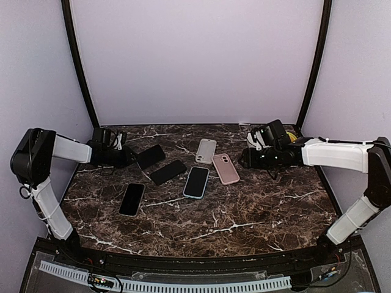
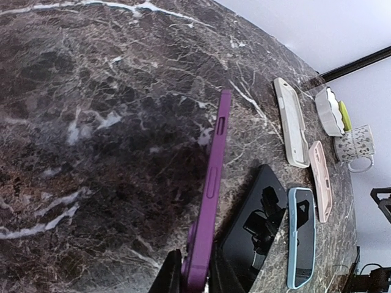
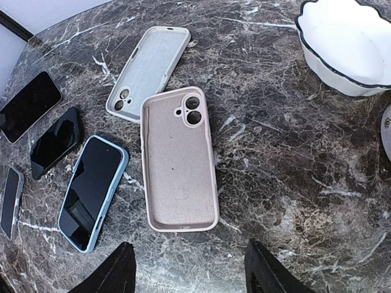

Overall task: Take the phone out of the phone case
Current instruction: Place the phone at the center of the board.

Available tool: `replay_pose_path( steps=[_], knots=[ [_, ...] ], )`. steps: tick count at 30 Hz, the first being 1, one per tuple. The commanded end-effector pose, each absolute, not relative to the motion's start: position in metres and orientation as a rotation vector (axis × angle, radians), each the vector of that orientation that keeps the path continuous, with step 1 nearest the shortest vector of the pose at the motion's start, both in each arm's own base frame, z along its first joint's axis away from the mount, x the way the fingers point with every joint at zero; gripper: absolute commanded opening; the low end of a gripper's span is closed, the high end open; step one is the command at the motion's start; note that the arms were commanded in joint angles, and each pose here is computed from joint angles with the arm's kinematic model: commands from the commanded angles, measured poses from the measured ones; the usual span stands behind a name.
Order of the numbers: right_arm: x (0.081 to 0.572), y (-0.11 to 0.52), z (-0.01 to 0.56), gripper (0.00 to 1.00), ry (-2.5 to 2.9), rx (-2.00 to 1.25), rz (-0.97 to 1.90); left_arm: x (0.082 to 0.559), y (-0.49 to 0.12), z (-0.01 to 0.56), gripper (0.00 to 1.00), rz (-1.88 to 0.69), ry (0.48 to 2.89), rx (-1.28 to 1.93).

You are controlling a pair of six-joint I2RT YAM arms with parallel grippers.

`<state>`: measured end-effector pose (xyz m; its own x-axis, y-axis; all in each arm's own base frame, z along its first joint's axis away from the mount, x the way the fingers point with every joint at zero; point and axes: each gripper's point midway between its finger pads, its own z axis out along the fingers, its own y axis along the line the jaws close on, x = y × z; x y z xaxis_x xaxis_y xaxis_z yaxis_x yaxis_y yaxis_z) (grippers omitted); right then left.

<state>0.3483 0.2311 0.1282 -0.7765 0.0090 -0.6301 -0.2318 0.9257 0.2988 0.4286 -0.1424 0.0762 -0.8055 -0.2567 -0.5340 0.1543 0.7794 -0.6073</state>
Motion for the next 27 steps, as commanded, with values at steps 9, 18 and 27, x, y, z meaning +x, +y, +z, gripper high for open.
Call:
replay_pose_path(
  steps=[9,18,27],
  knots=[
    [0.339,0.235,0.127,0.62,2.433,-0.135,0.487,0.406,-0.112,0.019,0.28,-0.657,2.519,-0.185],
    [0.339,0.242,0.126,0.62,2.446,-0.165,0.476,0.403,-0.105,0.026,0.41,-0.592,2.513,-0.176],
    [0.354,0.233,0.131,0.98,2.445,-0.192,0.31,0.376,-0.099,0.057,0.65,-0.357,2.549,-0.038]
  ],
)
